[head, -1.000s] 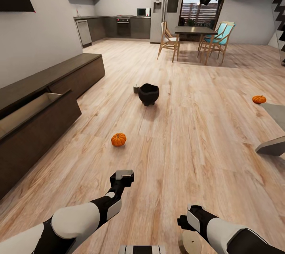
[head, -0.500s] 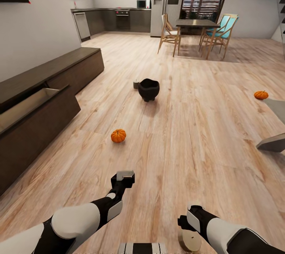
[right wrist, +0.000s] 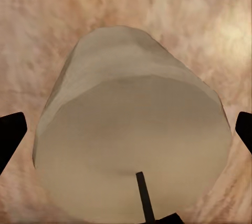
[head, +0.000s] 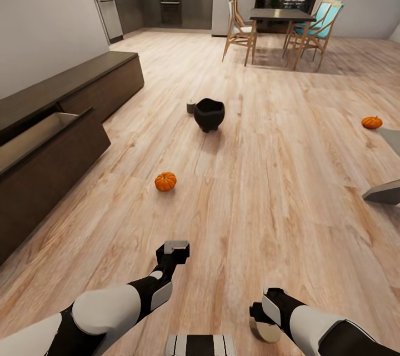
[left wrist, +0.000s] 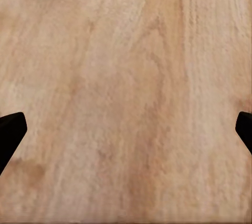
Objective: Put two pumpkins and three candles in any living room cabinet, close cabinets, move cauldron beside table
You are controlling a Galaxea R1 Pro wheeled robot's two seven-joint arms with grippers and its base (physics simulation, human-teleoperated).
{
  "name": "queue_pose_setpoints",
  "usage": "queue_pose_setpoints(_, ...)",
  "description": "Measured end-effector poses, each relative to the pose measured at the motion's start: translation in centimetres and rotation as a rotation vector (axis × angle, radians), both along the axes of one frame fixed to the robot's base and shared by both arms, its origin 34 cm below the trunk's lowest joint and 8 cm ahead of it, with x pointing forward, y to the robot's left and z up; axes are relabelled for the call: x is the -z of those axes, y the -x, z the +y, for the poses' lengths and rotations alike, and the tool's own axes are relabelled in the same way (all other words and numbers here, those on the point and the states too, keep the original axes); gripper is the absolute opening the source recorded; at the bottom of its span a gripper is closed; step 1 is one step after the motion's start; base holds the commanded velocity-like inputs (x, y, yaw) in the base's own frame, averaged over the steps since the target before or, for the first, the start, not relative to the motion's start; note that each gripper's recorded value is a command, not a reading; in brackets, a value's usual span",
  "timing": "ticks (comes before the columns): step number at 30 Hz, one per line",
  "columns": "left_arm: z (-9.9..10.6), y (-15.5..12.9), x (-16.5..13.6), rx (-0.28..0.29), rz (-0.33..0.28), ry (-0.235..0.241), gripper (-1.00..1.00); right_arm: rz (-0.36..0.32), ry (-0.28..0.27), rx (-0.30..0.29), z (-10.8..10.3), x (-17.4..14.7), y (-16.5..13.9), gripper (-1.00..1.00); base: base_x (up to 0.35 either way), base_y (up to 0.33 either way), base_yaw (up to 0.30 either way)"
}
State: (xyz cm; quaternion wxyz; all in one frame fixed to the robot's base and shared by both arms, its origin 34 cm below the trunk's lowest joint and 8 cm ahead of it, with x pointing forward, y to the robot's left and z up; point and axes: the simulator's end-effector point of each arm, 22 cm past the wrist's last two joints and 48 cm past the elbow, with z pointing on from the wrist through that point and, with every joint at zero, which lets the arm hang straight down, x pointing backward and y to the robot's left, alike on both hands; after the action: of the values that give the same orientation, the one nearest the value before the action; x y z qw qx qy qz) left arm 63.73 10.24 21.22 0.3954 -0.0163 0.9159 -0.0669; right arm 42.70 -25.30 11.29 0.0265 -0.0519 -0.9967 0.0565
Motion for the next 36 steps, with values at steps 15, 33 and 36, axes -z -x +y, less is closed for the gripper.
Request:
queue_pose_setpoints(15,0.0,0.7,1.4,0.000,0.023,0.000,1.00,0.039,-0.004,-0.002,0.1,0.9,1.3,-1.00,0.000,0.000,0.000)
queue_pose_setpoints(33,0.0,0.7,1.4,0.000,0.023,0.000,1.00,0.038,-0.005,-0.001,0.1,0.9,1.2,-1.00,0.000,0.000,0.000)
queue_pose_setpoints(36,0.0,0.7,1.4,0.000,0.023,0.000,1.00,0.038,-0.005,-0.001,0.1,0.9,1.2,-1.00,0.000,0.000,0.000)
